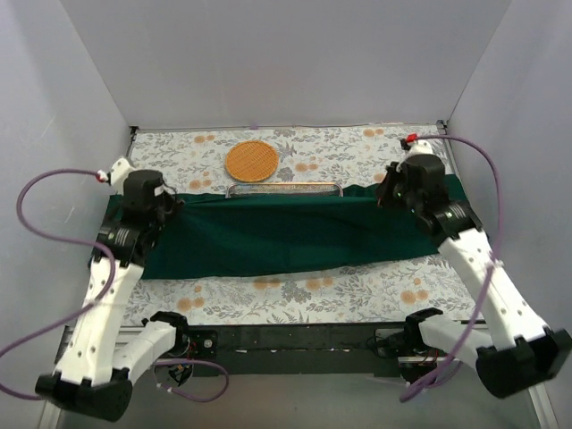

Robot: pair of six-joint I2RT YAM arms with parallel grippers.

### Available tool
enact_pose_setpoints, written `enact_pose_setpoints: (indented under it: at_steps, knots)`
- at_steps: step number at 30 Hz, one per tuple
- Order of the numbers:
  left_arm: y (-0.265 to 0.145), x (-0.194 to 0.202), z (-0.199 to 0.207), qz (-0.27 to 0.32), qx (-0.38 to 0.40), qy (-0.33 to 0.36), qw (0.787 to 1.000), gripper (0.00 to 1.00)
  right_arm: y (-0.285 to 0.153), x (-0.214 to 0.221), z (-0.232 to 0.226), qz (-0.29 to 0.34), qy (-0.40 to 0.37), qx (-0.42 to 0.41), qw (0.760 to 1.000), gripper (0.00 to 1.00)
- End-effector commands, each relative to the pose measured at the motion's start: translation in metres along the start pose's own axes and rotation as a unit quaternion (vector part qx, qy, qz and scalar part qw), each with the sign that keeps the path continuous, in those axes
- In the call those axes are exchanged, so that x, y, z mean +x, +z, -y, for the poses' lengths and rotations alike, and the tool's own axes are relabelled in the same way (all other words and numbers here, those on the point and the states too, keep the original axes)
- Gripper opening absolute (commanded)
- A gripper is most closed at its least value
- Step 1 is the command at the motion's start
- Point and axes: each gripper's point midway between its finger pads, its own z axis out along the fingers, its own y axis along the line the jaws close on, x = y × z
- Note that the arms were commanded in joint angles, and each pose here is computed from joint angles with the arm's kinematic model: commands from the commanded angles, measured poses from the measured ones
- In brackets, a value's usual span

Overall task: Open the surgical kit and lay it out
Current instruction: Open the surgical kit at the center of the board.

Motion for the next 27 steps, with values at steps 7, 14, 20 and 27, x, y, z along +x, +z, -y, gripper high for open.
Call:
enact_pose_setpoints:
  at_steps: [7,14,20,27]
  knots:
    - [-0.124,0.027,-0.037,-0.026,0.155,-0.053,0.986,0.00,-0.133,0.061,-0.012,0.044,-0.020,-0.161,0.986,0.01]
    - [-0.193,0.044,-0.060,0.029,0.301,-0.055,0.952,0.00,-0.185,0.107,-0.011,0.093,-0.003,-0.239,0.966,0.01]
    - [-0.211,0.066,-0.086,0.034,0.327,-0.100,0.939,0.20,-0.217,0.139,-0.004,0.124,-0.010,-0.272,0.954,0.11]
    - [-0.223,0.063,-0.083,0.046,0.350,-0.078,0.933,0.68,-0.226,0.154,0.001,0.116,-0.013,-0.275,0.954,0.53]
